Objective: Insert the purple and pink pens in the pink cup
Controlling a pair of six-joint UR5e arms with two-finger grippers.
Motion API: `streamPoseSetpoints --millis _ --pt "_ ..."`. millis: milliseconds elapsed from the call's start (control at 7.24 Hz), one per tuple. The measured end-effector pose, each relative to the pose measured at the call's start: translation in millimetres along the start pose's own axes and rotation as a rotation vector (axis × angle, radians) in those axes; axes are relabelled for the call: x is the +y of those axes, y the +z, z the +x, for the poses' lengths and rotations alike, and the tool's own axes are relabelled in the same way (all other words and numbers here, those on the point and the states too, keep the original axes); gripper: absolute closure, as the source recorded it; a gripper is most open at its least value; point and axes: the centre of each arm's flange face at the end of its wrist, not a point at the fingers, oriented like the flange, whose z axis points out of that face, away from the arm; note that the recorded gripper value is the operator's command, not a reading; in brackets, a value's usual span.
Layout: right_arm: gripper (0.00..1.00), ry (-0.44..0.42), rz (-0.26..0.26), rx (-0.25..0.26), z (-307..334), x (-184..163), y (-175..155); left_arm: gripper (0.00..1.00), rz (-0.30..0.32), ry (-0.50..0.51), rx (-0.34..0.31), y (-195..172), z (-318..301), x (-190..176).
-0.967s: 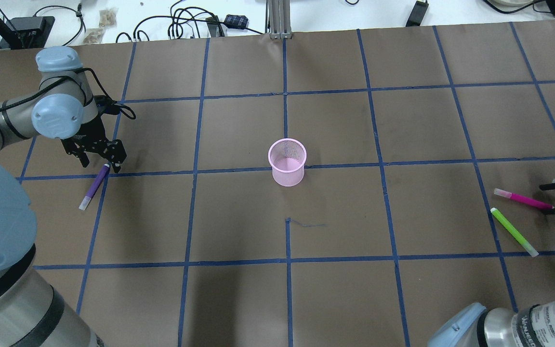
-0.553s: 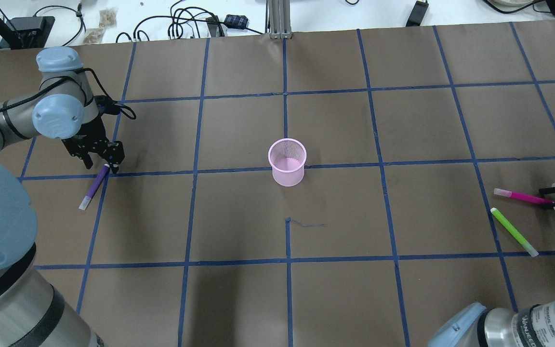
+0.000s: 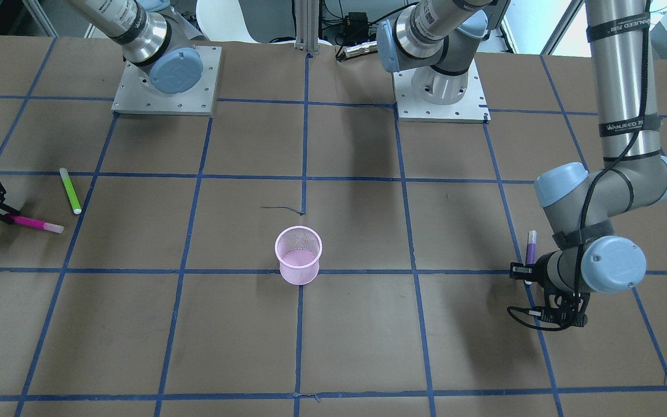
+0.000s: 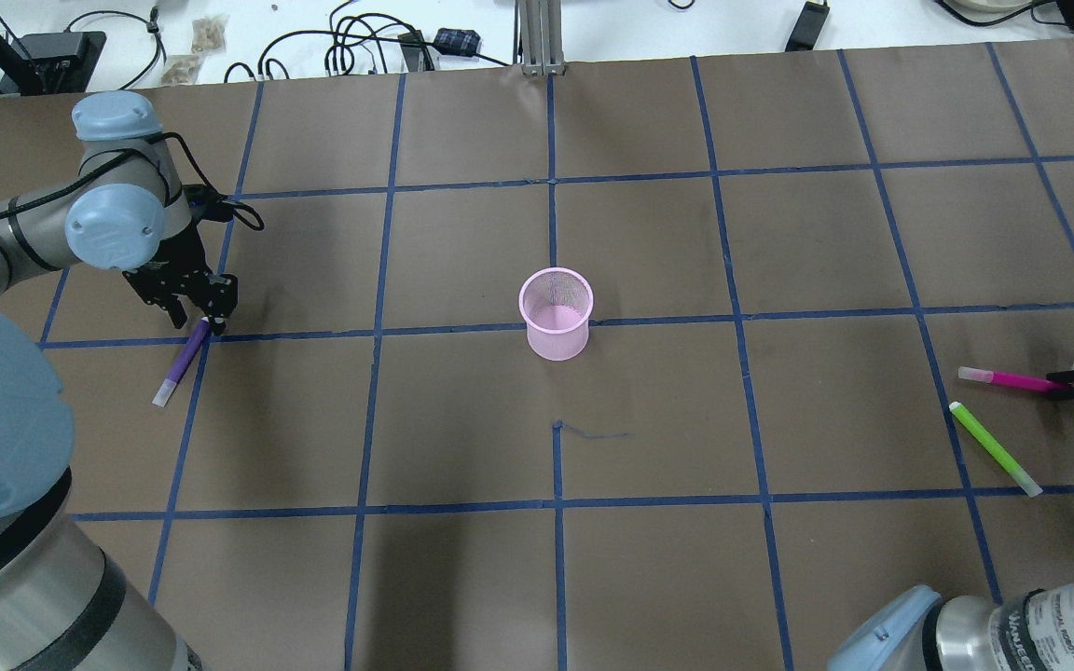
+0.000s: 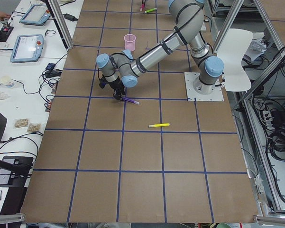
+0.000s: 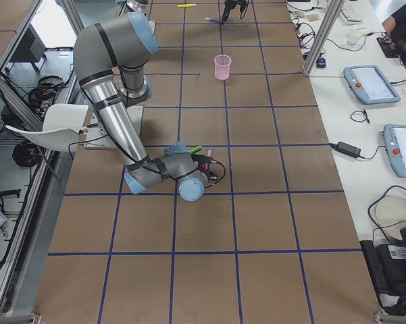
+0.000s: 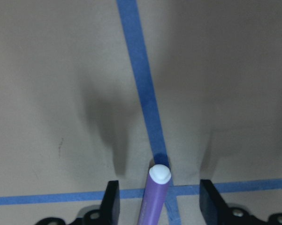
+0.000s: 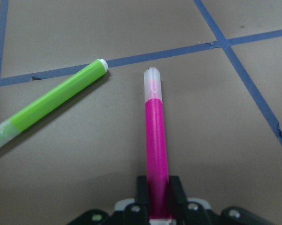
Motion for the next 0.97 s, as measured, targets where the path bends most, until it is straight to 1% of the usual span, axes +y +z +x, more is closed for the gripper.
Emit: streamPoseSetpoints --millis 138,276,415,553,691,829,967 --pt "1.00 0.002 -0.032 0.019 6 -15 -17 0.70 0.000 0.000 0.000 0 0 0" --pt "1.00 0.003 -0.079 0.036 13 -42 -36 0.71 0.000 0.000 0.000 1 0 0" --pt "1.00 -0.004 -0.135 0.044 20 -81 -51 0.71 0.000 0.000 0.001 1 0 0" --pt "1.00 -0.005 -0.192 0.047 26 -133 -60 0.95 -0.002 -0.001 0.002 2 1 0" --pt "1.00 0.008 -0.245 0.047 31 -200 -58 1.00 -0.002 -0.004 0.003 3 1 0" --pt "1.00 0.032 -0.283 0.041 32 -267 -43 1.00 0.005 -0.007 0.001 1 0 0" --pt "1.00 0.057 -0.323 0.035 30 -335 -20 1.00 0.018 -0.010 -0.005 -3 -1 -1"
